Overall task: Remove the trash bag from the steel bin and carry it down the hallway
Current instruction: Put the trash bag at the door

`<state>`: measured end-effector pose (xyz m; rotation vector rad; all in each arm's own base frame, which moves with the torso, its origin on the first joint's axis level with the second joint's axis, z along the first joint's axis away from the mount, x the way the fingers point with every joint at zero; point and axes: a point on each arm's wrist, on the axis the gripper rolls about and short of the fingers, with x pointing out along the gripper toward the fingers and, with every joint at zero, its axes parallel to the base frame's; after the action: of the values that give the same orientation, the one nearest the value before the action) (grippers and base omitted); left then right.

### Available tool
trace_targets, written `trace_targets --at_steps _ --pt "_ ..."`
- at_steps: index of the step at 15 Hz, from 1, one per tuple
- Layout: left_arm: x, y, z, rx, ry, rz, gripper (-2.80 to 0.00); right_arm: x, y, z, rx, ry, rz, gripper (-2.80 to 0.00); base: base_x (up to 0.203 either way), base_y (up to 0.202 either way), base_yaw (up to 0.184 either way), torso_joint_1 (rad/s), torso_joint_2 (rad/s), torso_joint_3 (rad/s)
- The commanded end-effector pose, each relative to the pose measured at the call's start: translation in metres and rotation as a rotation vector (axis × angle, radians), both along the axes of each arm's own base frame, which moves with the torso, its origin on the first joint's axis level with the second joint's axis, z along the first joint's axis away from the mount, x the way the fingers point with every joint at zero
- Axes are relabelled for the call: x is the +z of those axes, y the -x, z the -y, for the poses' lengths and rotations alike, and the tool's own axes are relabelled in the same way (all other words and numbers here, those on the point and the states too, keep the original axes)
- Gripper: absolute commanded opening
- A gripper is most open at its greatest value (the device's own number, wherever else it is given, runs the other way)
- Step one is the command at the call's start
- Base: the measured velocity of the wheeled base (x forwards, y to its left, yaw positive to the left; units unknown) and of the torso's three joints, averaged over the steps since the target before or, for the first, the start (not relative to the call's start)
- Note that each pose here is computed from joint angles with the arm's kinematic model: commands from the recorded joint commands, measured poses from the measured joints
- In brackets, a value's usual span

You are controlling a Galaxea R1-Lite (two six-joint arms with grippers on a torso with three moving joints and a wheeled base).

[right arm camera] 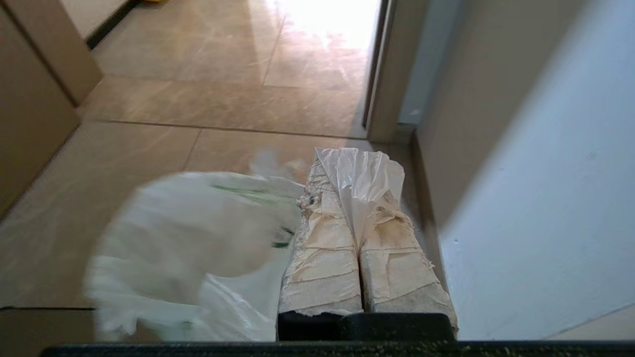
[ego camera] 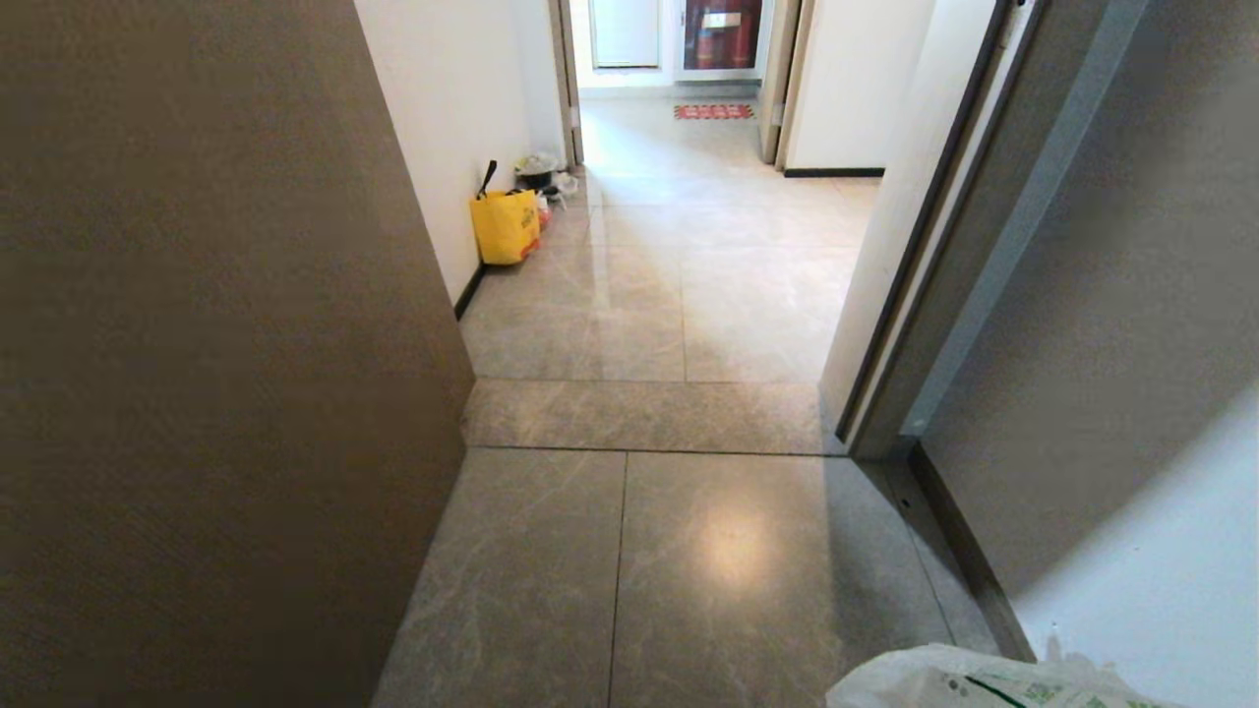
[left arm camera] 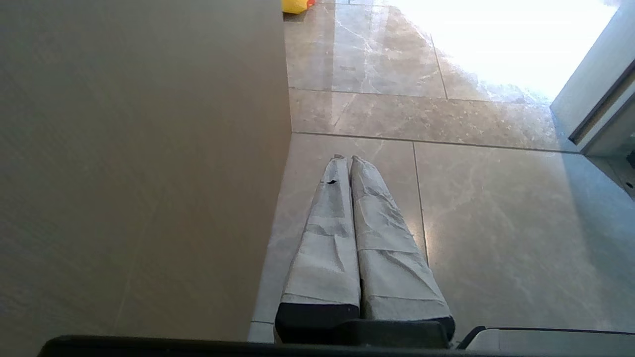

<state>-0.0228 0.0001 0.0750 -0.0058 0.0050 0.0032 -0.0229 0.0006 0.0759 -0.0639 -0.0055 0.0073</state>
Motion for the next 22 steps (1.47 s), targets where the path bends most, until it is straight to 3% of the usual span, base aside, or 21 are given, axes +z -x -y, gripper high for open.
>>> trace_targets --at_steps 1,6,22 --pt "0.0002 0.0000 0.0000 0.000 0.000 0.002 -2.80 0.0001 -0.0001 0.0000 0.000 0.001 -0.001 -2.80 0.000 0.000 0.000 0.000 0.00 0.000" --pt "0.0000 0.0000 0.0000 0.001 0.002 0.000 -2.80 0.0001 -0.0001 0.0000 0.000 0.001 -0.001 -2.80 0.013 0.000 0.000 0.000 0.00 0.001" --pt "0.0001 0.0000 0.0000 0.001 0.002 0.001 -2.80 0.0001 -0.0001 0.0000 0.001 0.001 -0.001 -2.80 0.190 0.000 0.001 0.002 0.00 0.003"
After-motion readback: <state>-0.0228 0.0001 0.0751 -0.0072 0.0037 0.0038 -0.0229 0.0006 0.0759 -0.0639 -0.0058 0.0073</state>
